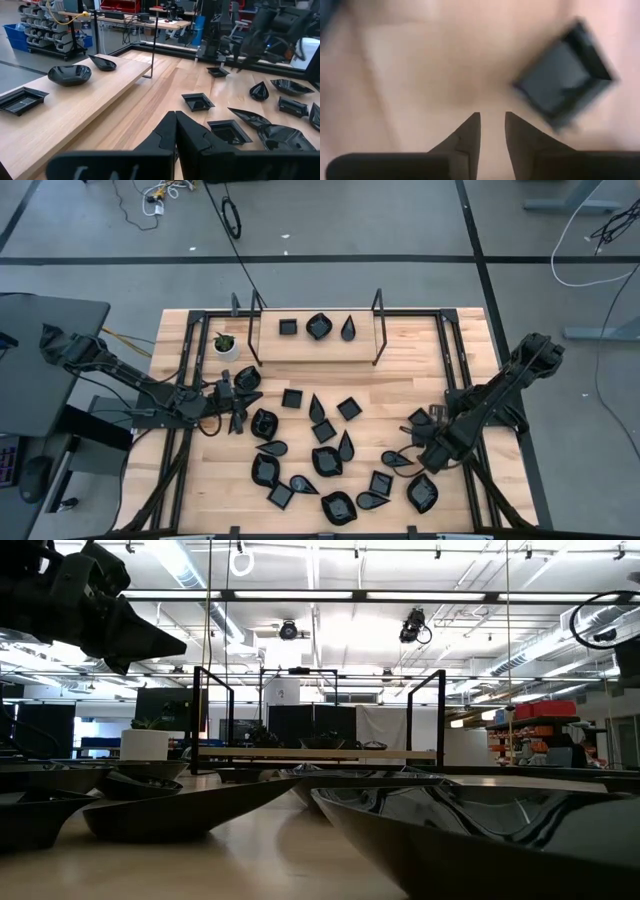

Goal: Pick & Place Mini shaped plates
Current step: Stack the black square bowl on top of the other black square bowl on the shelf

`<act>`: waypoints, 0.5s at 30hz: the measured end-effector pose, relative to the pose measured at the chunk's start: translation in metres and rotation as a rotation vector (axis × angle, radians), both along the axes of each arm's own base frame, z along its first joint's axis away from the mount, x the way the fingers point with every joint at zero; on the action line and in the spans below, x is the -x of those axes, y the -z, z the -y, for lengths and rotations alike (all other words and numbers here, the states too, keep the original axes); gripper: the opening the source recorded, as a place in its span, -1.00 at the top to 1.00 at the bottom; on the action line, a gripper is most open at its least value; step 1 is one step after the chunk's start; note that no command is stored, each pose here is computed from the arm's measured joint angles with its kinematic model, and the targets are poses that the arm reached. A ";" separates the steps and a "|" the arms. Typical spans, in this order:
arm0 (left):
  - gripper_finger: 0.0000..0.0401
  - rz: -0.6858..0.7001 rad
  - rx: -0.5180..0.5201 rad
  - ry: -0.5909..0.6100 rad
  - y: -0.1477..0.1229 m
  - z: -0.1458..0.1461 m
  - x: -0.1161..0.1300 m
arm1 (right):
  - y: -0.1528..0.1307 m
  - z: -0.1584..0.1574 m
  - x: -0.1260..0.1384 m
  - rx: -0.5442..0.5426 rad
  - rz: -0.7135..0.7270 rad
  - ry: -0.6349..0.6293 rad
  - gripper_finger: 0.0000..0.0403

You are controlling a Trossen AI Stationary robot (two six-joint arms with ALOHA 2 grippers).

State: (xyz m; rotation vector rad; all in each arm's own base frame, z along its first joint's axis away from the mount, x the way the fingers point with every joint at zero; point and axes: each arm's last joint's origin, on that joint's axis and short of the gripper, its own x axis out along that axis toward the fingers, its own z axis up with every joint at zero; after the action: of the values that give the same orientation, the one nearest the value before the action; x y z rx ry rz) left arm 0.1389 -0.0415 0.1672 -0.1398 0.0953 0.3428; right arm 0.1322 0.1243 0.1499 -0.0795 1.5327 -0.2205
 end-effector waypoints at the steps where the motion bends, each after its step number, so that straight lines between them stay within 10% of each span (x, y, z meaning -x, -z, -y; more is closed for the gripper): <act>1: 0.96 0.000 0.000 0.000 0.000 0.000 0.000 | 0.000 0.001 0.001 0.021 -0.008 -0.020 0.51; 15: 0.96 -0.003 -0.007 0.001 0.000 0.000 0.000 | 0.021 0.017 0.013 0.131 -0.024 -0.157 0.51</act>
State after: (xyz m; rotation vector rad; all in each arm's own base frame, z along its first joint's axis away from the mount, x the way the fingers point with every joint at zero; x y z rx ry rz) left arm 0.1389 -0.0415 0.1671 -0.1327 0.0975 0.3426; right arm 0.1189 0.1072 0.1289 -0.3066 1.5270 -0.1951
